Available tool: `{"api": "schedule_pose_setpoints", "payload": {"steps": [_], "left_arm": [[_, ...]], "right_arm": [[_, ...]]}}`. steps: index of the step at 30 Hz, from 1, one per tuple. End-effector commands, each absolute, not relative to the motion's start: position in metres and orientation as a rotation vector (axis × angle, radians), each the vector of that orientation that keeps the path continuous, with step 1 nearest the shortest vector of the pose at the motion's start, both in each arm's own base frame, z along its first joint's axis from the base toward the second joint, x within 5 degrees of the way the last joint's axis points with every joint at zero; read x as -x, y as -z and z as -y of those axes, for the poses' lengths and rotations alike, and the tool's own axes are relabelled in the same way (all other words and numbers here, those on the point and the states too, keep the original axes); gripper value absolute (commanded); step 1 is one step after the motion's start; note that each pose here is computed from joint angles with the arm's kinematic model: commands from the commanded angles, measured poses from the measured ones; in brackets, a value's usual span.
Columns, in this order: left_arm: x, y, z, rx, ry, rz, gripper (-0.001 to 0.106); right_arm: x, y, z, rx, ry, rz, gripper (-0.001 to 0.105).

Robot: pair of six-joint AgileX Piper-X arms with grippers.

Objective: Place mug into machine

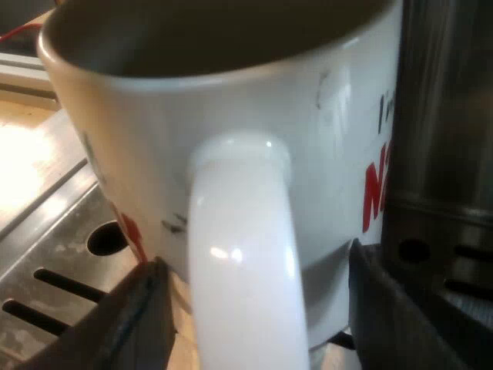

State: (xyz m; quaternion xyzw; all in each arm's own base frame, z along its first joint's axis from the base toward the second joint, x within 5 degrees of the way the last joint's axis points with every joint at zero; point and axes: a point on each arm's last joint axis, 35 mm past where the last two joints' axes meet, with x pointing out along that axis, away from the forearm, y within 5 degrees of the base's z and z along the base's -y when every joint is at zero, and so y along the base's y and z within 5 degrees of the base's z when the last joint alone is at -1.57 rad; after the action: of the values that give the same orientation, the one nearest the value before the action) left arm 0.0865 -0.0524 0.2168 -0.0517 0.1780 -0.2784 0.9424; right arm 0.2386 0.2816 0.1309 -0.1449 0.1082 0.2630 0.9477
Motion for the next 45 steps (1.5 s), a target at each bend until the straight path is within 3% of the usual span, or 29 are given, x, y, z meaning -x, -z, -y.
{"api": "schedule_pose_setpoints", "payload": {"steps": [1, 12, 25, 28, 40, 43, 44, 45], "left_arm": [[-0.087, -0.219, 0.053, 0.110, 0.570, -0.346, 0.081], [-0.087, -0.233, 0.053, 0.122, 0.577, -0.292, 0.081], [-0.075, -0.275, 0.046, 0.109, 0.574, -0.319, 0.081], [-0.072, -0.287, 0.044, 0.112, 0.576, -0.304, 0.081], [-0.061, -0.316, 0.039, 0.122, 0.594, -0.271, 0.081], [-0.057, -0.326, 0.038, 0.132, 0.643, -0.245, 0.081], [-0.055, -0.329, 0.038, 0.134, 0.649, -0.236, 0.081], [-0.055, -0.331, 0.037, 0.135, 0.652, -0.230, 0.081]], "right_arm": [[-0.231, -0.140, -0.282, 0.338, -0.530, -0.272, 0.054], [-0.192, -0.169, -0.274, 0.522, -0.475, -0.426, 0.054], [-0.152, -0.209, -0.263, 0.621, -0.459, -0.427, 0.054], [-0.138, -0.223, -0.262, 0.617, -0.478, -0.395, 0.054], [-0.104, -0.274, -0.252, 0.497, -0.550, -0.257, 0.053], [-0.100, -0.283, -0.250, 0.465, -0.562, -0.232, 0.041], [-0.100, -0.291, -0.248, 0.417, -0.576, -0.204, 0.029], [-0.099, -0.294, -0.248, 0.401, -0.580, -0.194, 0.023]]}}
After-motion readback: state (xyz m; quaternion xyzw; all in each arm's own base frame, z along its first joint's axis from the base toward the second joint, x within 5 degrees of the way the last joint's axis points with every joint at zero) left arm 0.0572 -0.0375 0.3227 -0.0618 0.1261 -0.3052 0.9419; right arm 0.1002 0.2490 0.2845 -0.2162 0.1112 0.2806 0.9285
